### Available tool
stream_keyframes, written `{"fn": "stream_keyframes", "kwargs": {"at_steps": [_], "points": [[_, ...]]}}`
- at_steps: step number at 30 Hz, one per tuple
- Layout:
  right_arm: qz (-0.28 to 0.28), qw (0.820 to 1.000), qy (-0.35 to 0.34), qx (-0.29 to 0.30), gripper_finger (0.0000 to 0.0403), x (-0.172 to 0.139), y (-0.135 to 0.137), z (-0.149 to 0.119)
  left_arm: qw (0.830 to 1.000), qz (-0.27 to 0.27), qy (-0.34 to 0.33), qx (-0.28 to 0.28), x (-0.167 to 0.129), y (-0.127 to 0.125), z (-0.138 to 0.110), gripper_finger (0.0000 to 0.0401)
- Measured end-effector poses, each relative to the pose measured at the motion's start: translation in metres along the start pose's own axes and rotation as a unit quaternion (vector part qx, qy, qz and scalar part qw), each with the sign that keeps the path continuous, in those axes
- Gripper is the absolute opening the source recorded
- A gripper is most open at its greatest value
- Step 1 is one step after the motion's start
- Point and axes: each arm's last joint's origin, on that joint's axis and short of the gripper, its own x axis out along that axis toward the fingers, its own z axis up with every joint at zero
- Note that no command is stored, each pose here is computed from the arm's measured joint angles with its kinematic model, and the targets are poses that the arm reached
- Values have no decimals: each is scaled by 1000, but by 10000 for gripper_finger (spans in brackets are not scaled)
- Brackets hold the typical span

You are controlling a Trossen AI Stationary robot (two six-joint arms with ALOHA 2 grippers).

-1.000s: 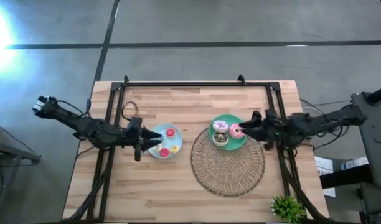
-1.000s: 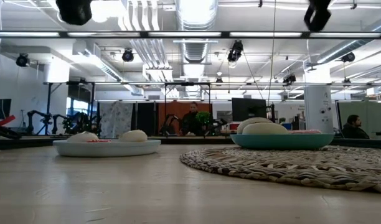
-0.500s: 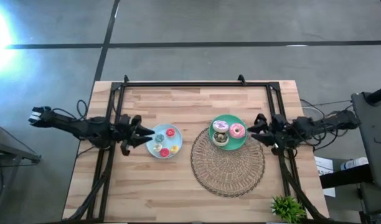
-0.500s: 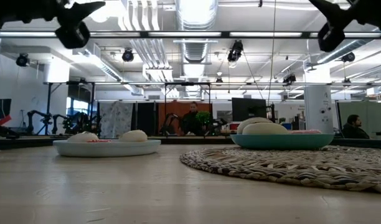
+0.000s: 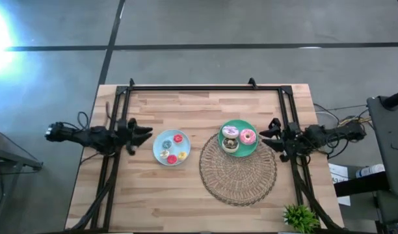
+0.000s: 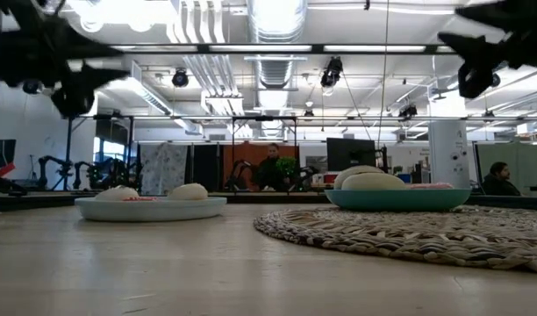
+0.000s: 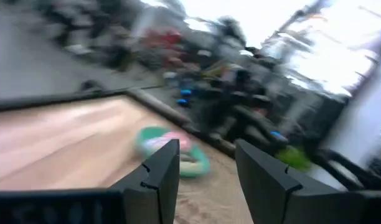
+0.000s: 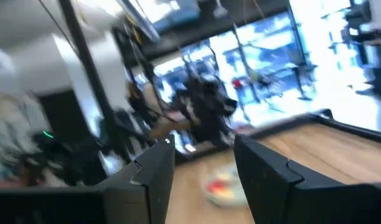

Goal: Pick & Place donuts
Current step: Return to Home Position

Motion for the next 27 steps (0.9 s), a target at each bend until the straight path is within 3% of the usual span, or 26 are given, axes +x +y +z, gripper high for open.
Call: {"fn": "stream_keyframes", "kwargs": {"at_steps": [3,6,10,21,27], "points": [[-23,999,36,-23,156,0,-3,-8,995,67,-54,-55,1,7,-6,131],[-31,997,61,-30,155,0,-5,-13,987,139,-39,-66,2,14,-14,131],[-38,995,88,-37,157,0,-7,-18,985,161,-32,-60,3,15,-16,131],[-43,992,108,-42,151,0,-8,-22,985,144,-55,-74,1,16,-12,131],[-43,992,108,-42,156,0,-8,-22,993,102,-42,30,4,19,-7,131]]}}
